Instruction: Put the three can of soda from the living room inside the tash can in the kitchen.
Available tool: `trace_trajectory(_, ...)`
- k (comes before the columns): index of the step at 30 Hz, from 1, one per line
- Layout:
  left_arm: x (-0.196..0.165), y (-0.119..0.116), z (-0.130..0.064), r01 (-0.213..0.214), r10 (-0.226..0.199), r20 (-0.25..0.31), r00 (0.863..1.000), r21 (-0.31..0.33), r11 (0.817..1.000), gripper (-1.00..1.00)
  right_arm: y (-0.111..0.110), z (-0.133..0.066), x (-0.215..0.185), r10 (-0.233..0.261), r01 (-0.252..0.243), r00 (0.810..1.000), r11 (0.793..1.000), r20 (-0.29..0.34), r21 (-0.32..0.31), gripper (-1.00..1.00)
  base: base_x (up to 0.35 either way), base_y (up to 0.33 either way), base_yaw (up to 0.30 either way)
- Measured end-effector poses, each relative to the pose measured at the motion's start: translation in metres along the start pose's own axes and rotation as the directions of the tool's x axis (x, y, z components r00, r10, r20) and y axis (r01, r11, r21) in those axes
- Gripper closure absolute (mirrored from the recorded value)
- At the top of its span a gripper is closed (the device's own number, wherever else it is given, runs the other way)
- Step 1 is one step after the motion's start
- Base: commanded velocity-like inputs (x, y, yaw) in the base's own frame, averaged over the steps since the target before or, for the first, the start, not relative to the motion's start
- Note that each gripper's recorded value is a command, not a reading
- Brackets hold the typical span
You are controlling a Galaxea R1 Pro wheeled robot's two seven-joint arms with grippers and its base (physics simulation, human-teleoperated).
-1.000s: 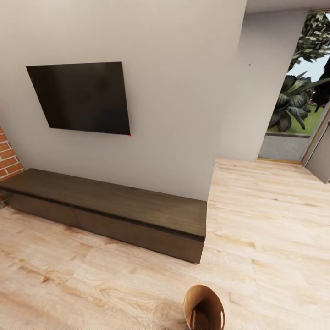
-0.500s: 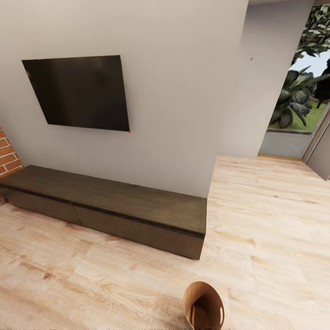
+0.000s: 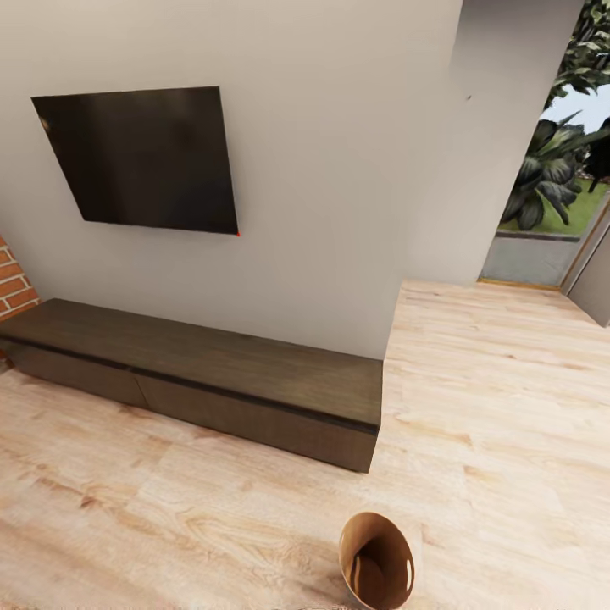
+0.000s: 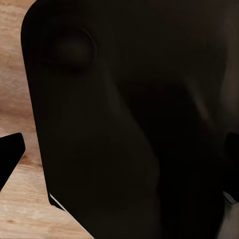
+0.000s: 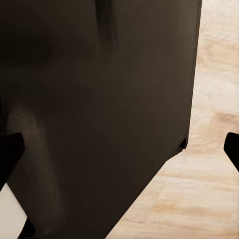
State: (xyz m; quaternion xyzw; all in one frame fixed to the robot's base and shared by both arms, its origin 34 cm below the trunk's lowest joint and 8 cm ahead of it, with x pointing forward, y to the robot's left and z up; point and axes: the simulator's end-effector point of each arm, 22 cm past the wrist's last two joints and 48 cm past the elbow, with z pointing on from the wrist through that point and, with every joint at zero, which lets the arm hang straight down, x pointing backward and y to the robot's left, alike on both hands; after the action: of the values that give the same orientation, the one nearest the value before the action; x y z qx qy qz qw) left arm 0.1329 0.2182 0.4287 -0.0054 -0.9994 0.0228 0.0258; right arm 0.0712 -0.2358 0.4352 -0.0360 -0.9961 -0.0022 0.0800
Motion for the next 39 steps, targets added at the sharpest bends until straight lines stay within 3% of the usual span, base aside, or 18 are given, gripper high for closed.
trace_trajectory(5,-0.006,0.0,0.0,-0.003,0.003,0.015,1.0,0.0,1.0,-1.0,-0.001,0.0,0.003,-0.009,0.009,1.0,1.0,-0.012,0.001,-1.0,0.0,0.0,0.0)
trace_trajectory(9,-0.066,0.006,-0.005,0.001,0.0,0.135,0.991,-0.009,1.0,-1.0,-0.005,0.0,-0.017,-0.019,0.019,1.0,1.0,0.023,0.002,-1.0,0.0,0.0,0.0)
trace_trajectory(10,-0.096,0.008,-0.01,0.004,-0.002,0.185,0.983,-0.012,1.0,-1.0,-0.005,-0.001,-0.046,-0.024,0.024,0.997,1.0,0.072,0.003,-1.0,0.0,0.0,0.0)
trace_trajectory(11,-0.108,0.009,-0.013,0.005,-0.003,0.2,0.98,-0.013,1.0,-1.0,-0.005,-0.002,-0.057,-0.025,0.025,0.996,1.0,0.089,0.003,-1.0,0.0,0.0,0.0)
trace_trajectory(16,-0.169,0.012,-0.035,0.005,0.0,0.231,0.973,-0.017,1.0,-1.0,-0.004,-0.02,-0.138,-0.034,0.034,0.987,0.999,0.158,0.003,-1.0,0.0,0.0,0.0)
trace_trajectory(18,-0.22,0.013,-0.063,0.004,0.002,0.29,0.957,-0.02,1.0,-1.0,-0.007,-0.044,-0.194,-0.042,0.041,0.977,0.999,0.208,0.012,-1.0,0.0,0.0,0.0)
trace_trajectory(21,-0.256,0.012,-0.086,0.005,0.002,0.356,0.934,-0.02,1.0,-1.0,-0.031,-0.062,-0.222,-0.071,0.059,0.973,0.997,0.22,0.059,-1.0,0.0,0.0,0.0)
trace_trajectory(24,-0.285,0.013,-0.108,0.007,0.004,0.423,0.906,-0.025,1.0,-1.0,-0.063,-0.086,-0.257,-0.102,0.071,0.958,0.99,0.27,0.123,-1.0,0.0,0.0,0.0)
trace_trajectory(27,-0.308,0.015,-0.127,0.014,0.003,0.479,0.878,-0.034,0.999,-1.0,-0.078,-0.118,-0.298,-0.121,0.063,0.926,0.984,0.358,0.168,-1.0,0.0,0.0,0.0)
trace_trajectory(30,-0.325,0.029,-0.143,0.055,-0.006,0.524,0.852,-0.079,0.995,-1.0,-0.095,-0.149,-0.333,-0.128,0.011,0.882,0.968,0.453,0.252,-1.0,0.0,0.0,0.0)
trace_trajectory(31,-0.336,0.041,-0.153,0.091,-0.009,0.561,0.828,-0.12,0.989,-1.0,-0.104,-0.17,-0.357,-0.137,-0.036,0.834,0.953,0.535,0.3,-1.0,0.0,0.0,0.0)
trace_trajectory(32,-0.344,0.047,-0.161,0.112,-0.009,0.594,0.804,-0.137,0.984,-1.0,-0.104,-0.181,-0.367,-0.14,-0.06,0.805,0.947,0.577,0.314,-1.0,0.0,0.0,0.0)
trace_trajectory(33,-0.348,0.049,-0.165,0.123,-0.01,0.612,0.791,-0.142,0.982,-1.0,-0.104,-0.185,-0.372,-0.14,-0.071,0.793,0.946,0.594,0.317,-1.0,0.0,0.0,0.0)
trace_trajectory(34,-0.356,0.052,-0.173,0.14,-0.012,0.643,0.766,-0.149,0.979,-1.0,-0.1,-0.192,-0.378,-0.138,-0.085,0.773,0.945,0.619,0.317,-1.0,0.0,0.0,0.0)
trace_trajectory(36,-0.363,0.053,-0.181,0.153,-0.013,0.667,0.745,-0.151,0.977,-1.0,-0.096,-0.202,-0.386,-0.135,-0.1,0.749,0.945,0.649,0.312,-1.0,0.0,0.0,0.0)
trace_trajectory(38,-0.373,0.051,-0.195,0.151,-0.012,0.666,0.746,-0.151,0.977,-1.0,-0.09,-0.229,-0.404,-0.125,-0.12,0.711,0.948,0.692,0.295,-1.0,0.0,0.0,0.0)
trace_trajectory(39,-0.376,0.05,-0.2,0.148,-0.011,0.665,0.746,-0.15,0.977,-1.0,-0.089,-0.236,-0.408,-0.122,-0.123,0.706,0.949,0.697,0.29,-1.0,0.0,0.0,0.0)
